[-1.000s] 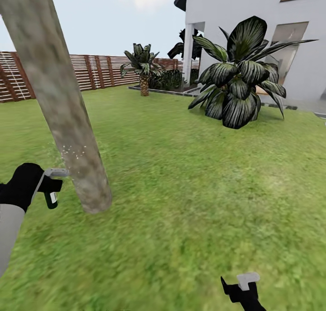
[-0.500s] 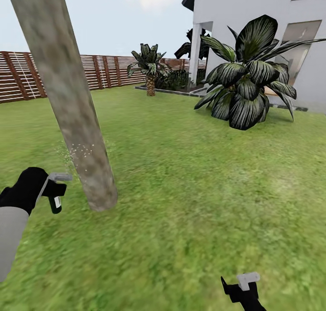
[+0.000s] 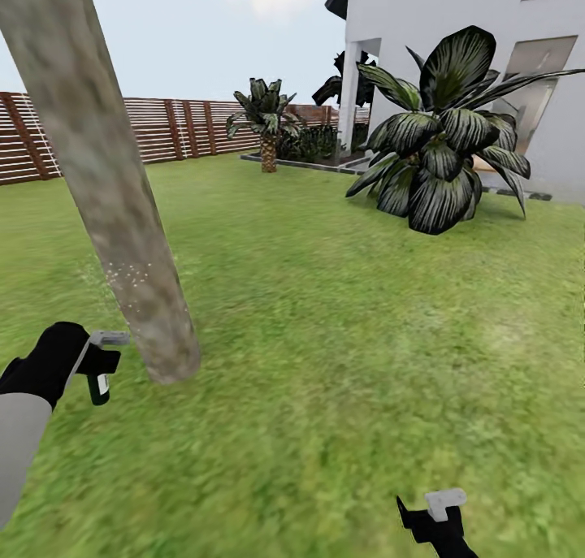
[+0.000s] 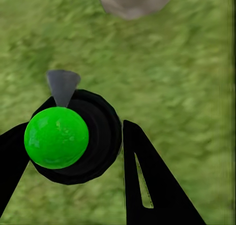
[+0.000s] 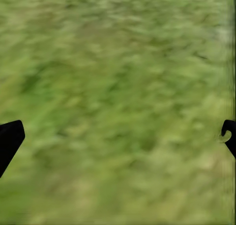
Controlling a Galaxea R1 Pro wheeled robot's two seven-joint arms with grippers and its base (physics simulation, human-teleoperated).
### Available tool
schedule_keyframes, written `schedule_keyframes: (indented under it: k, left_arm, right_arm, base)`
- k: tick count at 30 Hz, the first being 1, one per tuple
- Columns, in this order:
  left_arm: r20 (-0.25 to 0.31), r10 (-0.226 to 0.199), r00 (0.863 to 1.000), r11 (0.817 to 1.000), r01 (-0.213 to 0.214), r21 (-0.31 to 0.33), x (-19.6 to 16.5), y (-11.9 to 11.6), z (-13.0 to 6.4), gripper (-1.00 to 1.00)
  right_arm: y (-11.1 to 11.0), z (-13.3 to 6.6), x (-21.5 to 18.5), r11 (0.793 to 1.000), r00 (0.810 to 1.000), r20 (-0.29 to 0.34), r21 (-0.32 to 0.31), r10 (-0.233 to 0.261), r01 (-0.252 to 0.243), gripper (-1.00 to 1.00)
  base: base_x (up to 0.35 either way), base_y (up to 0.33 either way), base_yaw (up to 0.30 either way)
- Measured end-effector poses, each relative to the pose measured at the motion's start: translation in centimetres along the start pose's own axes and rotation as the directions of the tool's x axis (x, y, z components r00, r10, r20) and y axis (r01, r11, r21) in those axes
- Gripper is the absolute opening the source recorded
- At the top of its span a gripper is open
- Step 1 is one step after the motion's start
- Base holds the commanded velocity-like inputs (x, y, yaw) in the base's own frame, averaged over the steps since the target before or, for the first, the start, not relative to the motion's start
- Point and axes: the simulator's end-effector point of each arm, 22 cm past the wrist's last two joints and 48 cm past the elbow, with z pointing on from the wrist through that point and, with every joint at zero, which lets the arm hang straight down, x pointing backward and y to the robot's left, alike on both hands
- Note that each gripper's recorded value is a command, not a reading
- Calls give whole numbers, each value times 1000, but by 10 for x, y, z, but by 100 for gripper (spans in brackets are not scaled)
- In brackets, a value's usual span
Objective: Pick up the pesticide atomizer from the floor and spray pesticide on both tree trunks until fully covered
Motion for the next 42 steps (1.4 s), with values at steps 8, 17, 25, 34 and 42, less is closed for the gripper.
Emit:
schedule_keyframes:
  k: [8, 17, 25, 34, 42]
  left_arm:
    - [2, -2, 1000, 1000, 2, 0, -1, 1, 0, -100]
    - [42, -33, 999, 999, 32, 4, -14, 6, -10, -100]
    - [41, -27, 999, 1000, 28, 0, -14, 6, -10, -100]
    - [27, -21, 999, 1000, 21, -8, -8, 8, -7, -100]
    - [2, -19, 1000, 1000, 19, -13, 6, 10, 0, -100]
  right_arm:
    - [0, 0, 0, 1000, 1000, 0, 0, 1, -1, 100]
    - [1, 0, 0, 1000, 1000, 0, -1, 1, -1, 100]
    - [2, 0, 0, 1000, 1000, 0, -2, 1, -1, 100]
    - [2, 0, 0, 1000, 1000, 1, -3, 1, -1, 100]
    - [2, 0, 0, 1000, 1000, 1, -3, 1, -1, 100]
  base:
    - [-72, -270, 0]
    - [185, -196, 0]
    - [-31, -268, 137]
    - [148, -223, 157]
    - [217, -133, 72]
